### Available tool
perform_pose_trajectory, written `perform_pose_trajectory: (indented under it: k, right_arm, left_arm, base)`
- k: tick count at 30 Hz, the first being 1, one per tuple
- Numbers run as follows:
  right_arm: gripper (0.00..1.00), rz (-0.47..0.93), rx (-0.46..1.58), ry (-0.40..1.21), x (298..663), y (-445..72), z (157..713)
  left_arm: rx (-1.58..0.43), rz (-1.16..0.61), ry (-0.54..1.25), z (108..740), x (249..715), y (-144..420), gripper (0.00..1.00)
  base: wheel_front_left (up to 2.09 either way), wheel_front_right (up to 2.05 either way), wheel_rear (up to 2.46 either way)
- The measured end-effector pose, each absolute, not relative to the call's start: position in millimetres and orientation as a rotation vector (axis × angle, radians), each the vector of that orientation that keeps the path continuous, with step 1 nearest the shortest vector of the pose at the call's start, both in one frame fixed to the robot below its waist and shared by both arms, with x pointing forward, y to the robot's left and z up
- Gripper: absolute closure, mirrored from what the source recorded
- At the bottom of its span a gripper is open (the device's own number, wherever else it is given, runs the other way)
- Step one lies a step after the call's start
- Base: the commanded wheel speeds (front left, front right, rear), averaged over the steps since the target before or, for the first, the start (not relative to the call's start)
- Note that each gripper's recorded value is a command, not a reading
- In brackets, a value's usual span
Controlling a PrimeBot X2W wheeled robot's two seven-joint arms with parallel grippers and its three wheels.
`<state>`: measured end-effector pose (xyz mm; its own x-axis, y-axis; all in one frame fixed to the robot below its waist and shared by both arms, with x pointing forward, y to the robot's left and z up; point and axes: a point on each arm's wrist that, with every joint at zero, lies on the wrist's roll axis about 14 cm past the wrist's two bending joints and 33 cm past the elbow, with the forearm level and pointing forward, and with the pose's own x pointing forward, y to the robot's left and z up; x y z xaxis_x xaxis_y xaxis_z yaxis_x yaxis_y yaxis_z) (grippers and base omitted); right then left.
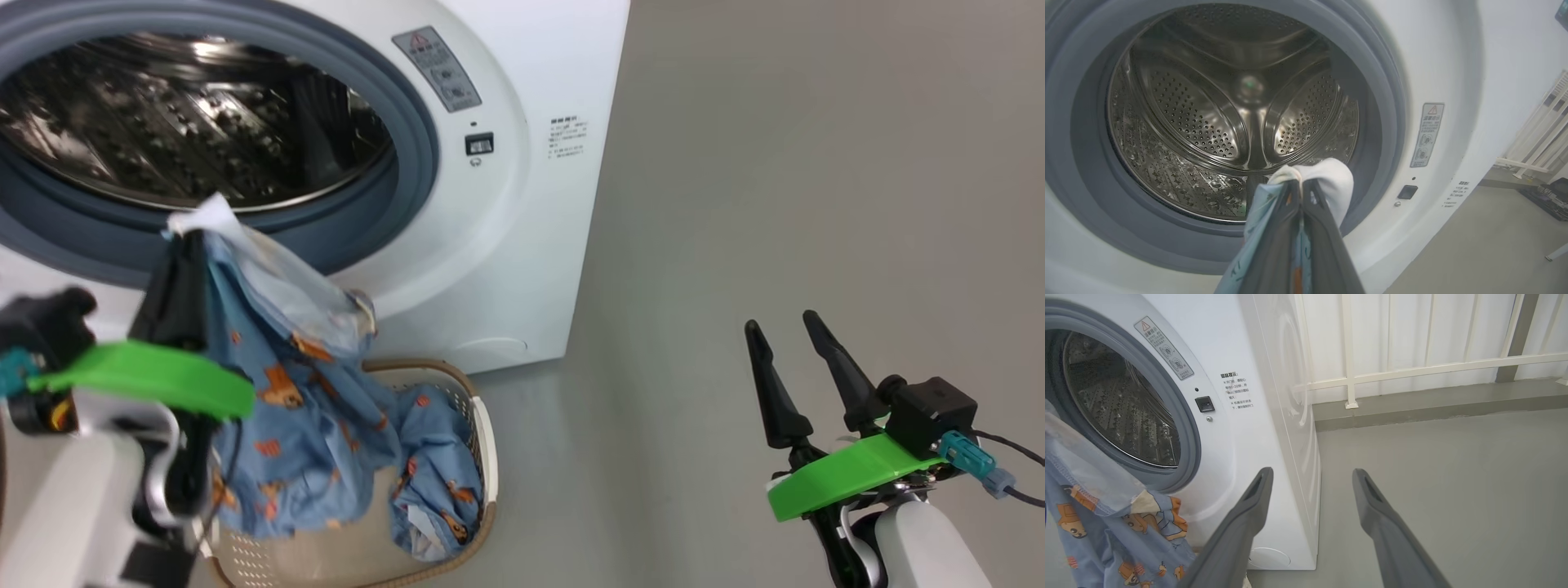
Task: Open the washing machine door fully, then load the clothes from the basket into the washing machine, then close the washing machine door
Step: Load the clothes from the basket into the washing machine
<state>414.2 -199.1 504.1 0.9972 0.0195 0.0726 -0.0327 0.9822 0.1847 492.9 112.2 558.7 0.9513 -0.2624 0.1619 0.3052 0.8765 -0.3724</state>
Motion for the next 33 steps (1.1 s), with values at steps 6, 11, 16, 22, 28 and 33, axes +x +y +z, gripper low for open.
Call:
perform_pose_trajectory:
  k: [6,11,16,22,28,33]
  right_arm:
    - [0.0,0.012,0.184,-0.038,419,-201,491]
    - [0.0,-0.003,0.172,-0.03,429,-205,485]
    - [0.0,-0.026,0.158,-0.005,437,-213,472]
    - [0.0,-0.042,0.148,0.045,442,-218,452]
    - [0.0,-0.073,0.152,0.084,446,-228,434]
    - [0.0,-0.079,0.14,0.113,451,-231,421]
  left_arm:
    - [-0.413,-0.295,-0.004,528,535,104,1.0]
    - [-0.398,-0.291,0.029,513,575,98,1.0]
    - [-0.375,-0.266,0.072,489,613,101,1.0]
    - [-0.357,-0.258,0.111,460,651,98,1.0]
    - [-0.337,-0.261,0.094,450,690,88,1.0]
    - [-0.347,-0.259,0.06,449,717,78,1.0]
  base:
    - [0.0,0.0,0.0]
    - [0.0,0.0,0.0]
    - [0.0,0.0,0.0]
    - [0.0,0.0,0.0]
    - [0.0,0.0,0.0]
    - [0.0,0.0,0.0]
